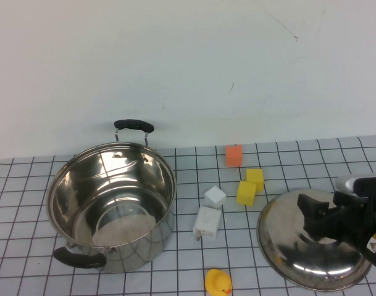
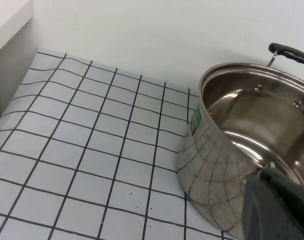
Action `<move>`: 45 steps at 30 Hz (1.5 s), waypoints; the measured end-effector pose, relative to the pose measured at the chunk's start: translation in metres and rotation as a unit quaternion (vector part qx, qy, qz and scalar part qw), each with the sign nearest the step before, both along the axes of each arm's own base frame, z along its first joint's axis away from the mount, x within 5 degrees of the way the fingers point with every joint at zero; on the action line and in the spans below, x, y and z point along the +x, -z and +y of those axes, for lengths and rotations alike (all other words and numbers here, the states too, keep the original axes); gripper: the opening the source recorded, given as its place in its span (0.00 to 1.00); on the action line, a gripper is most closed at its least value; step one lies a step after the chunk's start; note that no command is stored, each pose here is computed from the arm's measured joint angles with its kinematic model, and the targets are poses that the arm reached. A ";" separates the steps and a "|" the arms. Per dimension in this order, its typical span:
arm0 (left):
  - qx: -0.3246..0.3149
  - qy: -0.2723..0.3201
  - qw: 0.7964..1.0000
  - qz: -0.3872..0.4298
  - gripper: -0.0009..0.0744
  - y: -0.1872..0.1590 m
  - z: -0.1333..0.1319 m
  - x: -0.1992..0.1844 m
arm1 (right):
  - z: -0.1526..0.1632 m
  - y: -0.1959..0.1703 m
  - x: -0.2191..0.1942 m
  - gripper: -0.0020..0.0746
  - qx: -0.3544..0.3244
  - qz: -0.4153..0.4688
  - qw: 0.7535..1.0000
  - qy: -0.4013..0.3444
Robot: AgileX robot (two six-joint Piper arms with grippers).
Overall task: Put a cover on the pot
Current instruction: Pick up the pot lid
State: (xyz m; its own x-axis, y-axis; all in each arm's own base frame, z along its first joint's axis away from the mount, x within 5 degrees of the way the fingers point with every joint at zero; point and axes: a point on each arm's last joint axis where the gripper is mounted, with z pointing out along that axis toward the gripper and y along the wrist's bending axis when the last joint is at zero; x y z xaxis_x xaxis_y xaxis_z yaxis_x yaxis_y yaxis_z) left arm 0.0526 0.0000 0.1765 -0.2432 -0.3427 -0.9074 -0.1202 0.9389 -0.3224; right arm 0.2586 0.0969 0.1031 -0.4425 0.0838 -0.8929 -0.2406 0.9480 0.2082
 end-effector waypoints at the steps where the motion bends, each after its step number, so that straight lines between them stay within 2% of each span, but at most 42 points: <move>1: 0.000 0.000 1.000 0.000 0.01 0.000 0.000 0.000 | 0.000 0.002 0.001 0.79 -0.004 0.011 1.000 0.004; 7: 0.000 0.000 1.000 0.000 0.01 0.000 0.000 0.000 | 0.002 0.007 0.011 0.75 -0.034 0.068 0.997 0.007; 16: 0.000 0.000 1.000 0.000 0.01 0.000 0.000 0.000 | 0.012 0.005 0.034 0.73 -0.117 0.143 0.982 -0.031; 23: -0.001 0.000 1.000 0.000 0.01 0.000 0.000 0.000 | 0.014 0.002 0.040 0.71 -0.131 0.171 0.976 -0.039; 30: -0.002 -0.001 1.000 0.000 0.01 0.000 0.000 0.000 | 0.015 -0.015 0.034 0.71 -0.146 0.248 0.956 -0.055; 40: -0.002 -0.001 1.000 0.000 0.01 0.000 0.000 0.000 | 0.010 -0.044 0.058 0.71 -0.153 0.285 0.945 -0.056; 45: -0.002 -0.001 1.000 0.000 0.01 0.000 0.000 0.000 | 0.007 -0.051 0.079 0.71 -0.177 0.344 0.920 -0.065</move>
State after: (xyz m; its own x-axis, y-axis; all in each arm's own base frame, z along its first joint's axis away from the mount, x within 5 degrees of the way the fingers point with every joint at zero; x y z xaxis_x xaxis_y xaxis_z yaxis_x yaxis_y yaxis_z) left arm 0.0526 0.0000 0.1765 -0.2426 -0.3468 -0.9060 -0.1212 0.9374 -0.3264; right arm 0.3379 0.1035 0.1537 -0.8989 -0.2517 -0.3587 -0.2830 0.9584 0.0367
